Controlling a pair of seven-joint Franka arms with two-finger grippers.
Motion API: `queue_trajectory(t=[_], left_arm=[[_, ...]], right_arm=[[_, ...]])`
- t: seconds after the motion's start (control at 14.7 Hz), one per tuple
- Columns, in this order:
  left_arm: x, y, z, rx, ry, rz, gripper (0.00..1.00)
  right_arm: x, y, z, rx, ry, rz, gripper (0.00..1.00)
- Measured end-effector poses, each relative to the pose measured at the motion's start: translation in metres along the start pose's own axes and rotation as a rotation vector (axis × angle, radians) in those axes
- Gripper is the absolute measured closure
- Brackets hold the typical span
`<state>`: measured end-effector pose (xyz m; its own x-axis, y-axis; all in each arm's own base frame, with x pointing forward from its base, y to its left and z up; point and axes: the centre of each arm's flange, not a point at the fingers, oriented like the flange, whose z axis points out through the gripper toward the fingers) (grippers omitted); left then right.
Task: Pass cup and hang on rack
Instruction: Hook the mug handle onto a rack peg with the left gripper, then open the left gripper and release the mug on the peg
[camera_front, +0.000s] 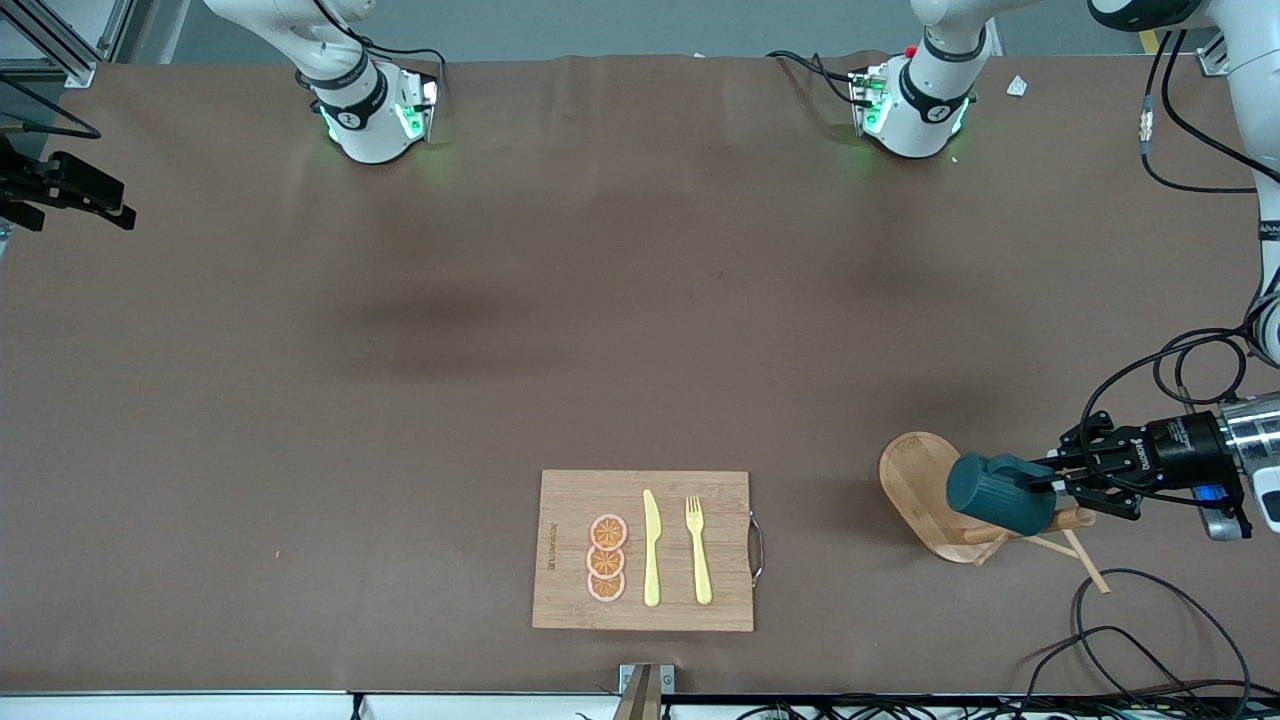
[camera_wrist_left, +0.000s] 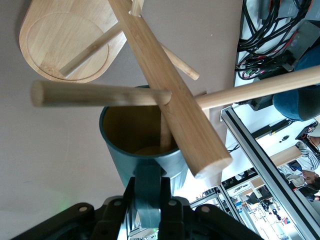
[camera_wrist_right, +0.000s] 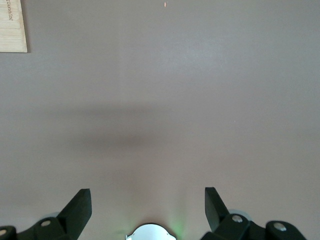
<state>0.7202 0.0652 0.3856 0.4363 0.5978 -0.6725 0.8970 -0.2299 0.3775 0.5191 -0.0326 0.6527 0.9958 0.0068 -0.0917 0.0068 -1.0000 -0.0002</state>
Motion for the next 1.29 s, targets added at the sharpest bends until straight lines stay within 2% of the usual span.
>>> queue_trajectory(t=[0.48, 0.61, 0.68, 1.02, 1.09, 1.22, 1.29], left_arm=[[0.013, -0.004, -0.002, -0.014, 0.002, -0.017, 0.79], [0.014, -0.003, -0.003, -0.022, 0.010, -0.015, 0.67], [0.013, -0.002, -0.003, -0.026, 0.013, -0.008, 0.54], [-0.013, 0.016, -0.012, -0.042, 0.012, 0.052, 0.06], [-0.026, 0.021, -0.019, -0.041, 0.010, 0.071, 0.00], [-0.063, 0.031, -0.045, -0.039, 0.022, 0.127, 0.00], [-0.087, 0.033, -0.058, -0.006, 0.044, 0.166, 0.00]], right_arm=[[0.000, 0.000, 0.000, 0.000, 0.000, 0.000, 0.00], [0.000, 0.000, 0.000, 0.000, 0.000, 0.000, 0.00], [0.000, 0.000, 0.000, 0.000, 0.000, 0.000, 0.00], [0.000, 0.000, 0.000, 0.000, 0.001, 0.000, 0.00], [0.000, 0.000, 0.000, 0.000, 0.001, 0.000, 0.00], [0.000, 0.000, 0.000, 0.000, 0.001, 0.000, 0.00], [0.000, 0.000, 0.000, 0.000, 0.001, 0.000, 0.00]])
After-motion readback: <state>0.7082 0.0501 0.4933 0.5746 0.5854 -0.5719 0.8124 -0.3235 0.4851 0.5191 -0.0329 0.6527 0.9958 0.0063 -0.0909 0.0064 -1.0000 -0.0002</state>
